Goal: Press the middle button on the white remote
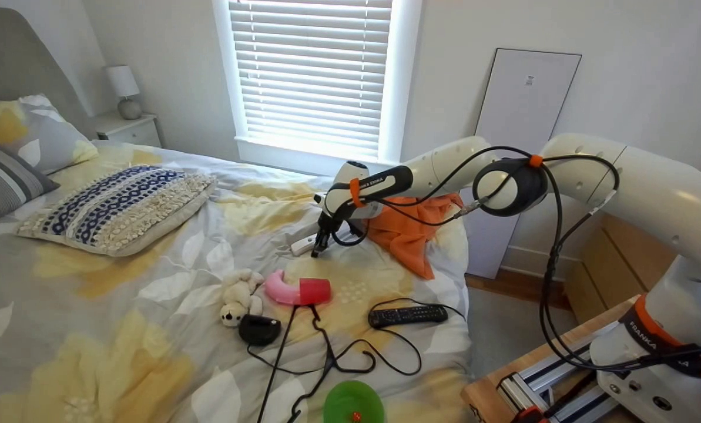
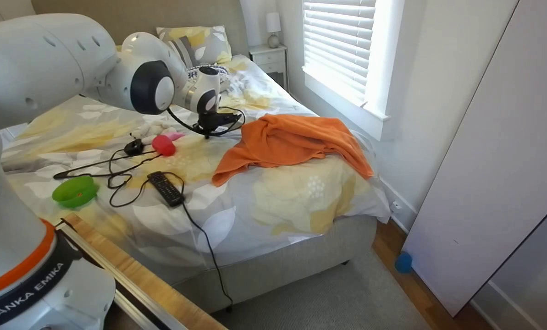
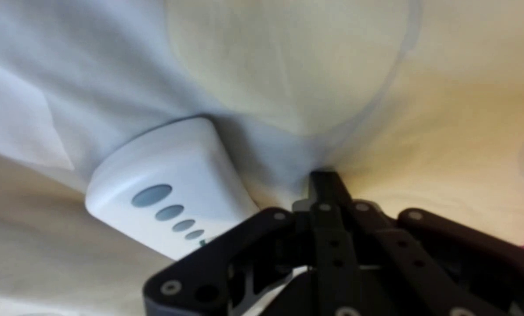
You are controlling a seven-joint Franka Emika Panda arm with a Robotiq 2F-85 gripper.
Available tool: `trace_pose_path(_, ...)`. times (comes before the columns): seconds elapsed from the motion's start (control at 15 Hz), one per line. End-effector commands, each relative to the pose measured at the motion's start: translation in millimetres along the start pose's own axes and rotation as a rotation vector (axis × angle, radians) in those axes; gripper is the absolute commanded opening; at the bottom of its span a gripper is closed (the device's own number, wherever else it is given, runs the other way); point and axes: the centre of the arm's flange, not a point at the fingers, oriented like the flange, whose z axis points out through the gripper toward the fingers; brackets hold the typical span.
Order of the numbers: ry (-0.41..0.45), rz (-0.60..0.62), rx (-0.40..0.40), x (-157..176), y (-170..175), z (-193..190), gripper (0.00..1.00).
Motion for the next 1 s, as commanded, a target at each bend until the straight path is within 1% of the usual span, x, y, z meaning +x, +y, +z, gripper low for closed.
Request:
trace_pose_path(0.0, -0.007, 0.022, -0.021, 38.9, 38.2, 23.6, 0.00)
trace_pose_path(0.13, -0.015, 0.047, -0.012, 38.6, 30.3, 9.1, 0.00)
trace_pose_path(0.2, 0.000, 0.064, -0.002, 39.3, 26.4, 1.6, 0.00)
trace_pose_path(0.27, -0.005, 0.075, 0.021, 38.3, 19.2, -8.2, 0.26)
trace_pose_path(0.33, -0.015, 0.101, 0.046, 38.2, 10.7, -17.2, 0.27)
trace_pose_path(0.47, -0.062, 0.159, 0.066, 36.3, -4.4, -28.5, 0.40)
trace_pose_path(0.53, -0.082, 0.204, 0.073, 33.8, -14.5, -34.8, 0.49)
trace_pose_path(0.67, -0.115, 0.294, 0.055, 30.0, -27.6, -46.4, 0.62)
trace_pose_path(0.73, -0.130, 0.348, 0.033, 26.4, -34.2, -53.3, 0.71)
trace_pose_path(0.8, -0.134, 0.394, 0.017, 25.9, -38.2, -58.9, 0.78)
trace_pose_path(0.87, -0.146, 0.446, 0.004, 23.6, -44.5, -65.2, 0.87)
trace_pose_path(0.93, -0.153, 0.493, 0.002, 23.2, -48.2, -70.3, 0.93)
